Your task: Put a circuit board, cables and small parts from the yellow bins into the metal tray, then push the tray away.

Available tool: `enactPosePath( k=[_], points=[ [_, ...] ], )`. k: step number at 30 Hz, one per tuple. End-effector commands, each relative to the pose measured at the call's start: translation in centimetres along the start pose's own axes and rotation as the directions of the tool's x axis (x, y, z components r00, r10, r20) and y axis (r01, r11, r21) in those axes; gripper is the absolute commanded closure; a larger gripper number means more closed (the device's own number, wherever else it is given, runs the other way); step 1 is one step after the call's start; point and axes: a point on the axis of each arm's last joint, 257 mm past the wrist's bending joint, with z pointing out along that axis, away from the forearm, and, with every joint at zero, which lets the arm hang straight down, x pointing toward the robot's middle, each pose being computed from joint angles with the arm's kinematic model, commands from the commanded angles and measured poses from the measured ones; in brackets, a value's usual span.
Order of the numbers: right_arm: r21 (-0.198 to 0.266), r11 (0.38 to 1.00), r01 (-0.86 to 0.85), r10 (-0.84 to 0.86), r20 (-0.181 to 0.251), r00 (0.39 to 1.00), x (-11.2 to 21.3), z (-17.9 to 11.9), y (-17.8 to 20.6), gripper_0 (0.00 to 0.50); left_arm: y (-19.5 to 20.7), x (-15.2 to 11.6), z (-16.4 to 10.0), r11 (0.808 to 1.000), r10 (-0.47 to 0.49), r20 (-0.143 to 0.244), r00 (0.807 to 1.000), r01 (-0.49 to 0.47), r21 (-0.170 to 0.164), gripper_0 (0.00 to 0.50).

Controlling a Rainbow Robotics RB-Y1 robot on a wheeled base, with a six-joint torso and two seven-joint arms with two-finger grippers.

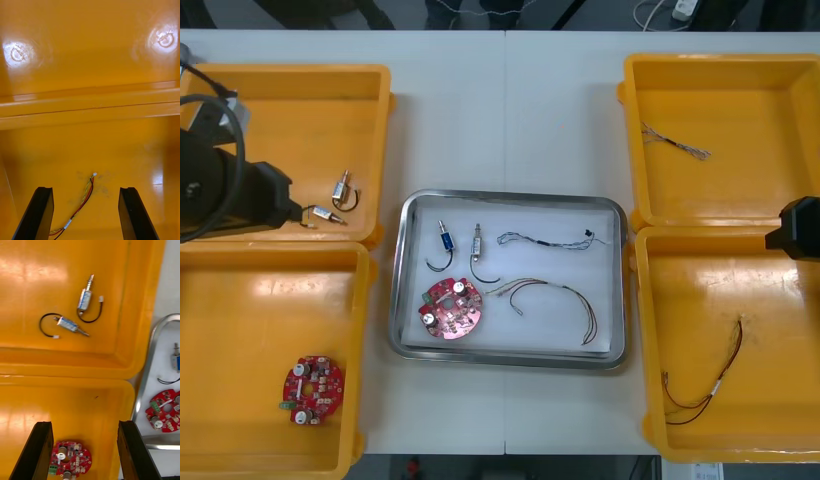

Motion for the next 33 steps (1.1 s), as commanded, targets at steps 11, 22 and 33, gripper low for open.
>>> enactPosePath(
  k=[11,22,33],
  points=[
    [-0.124,0.920,0.371,-0.364,0.074,0.929,-1.9,-4.0,11.6,0.000,8.9,3.5,-1.5,0.978,0.166,-0.045,0.985,-0.170,-0.124,0.000],
    [-0.129,0.785,0.606,-0.602,0.072,0.795,-0.5,-3.7,18.1,0.000,9.7,4.3,-1.8,0.977,0.163,-0.048,0.986,-0.168,-0.134,0.000],
    [-0.174,0.667,0.724,-0.725,0.071,0.685,2.2,-3.0,22.2,0.000,9.7,4.2,-1.8,0.978,0.159,-0.044,0.986,-0.164,-0.132,0.000]
  ],
)
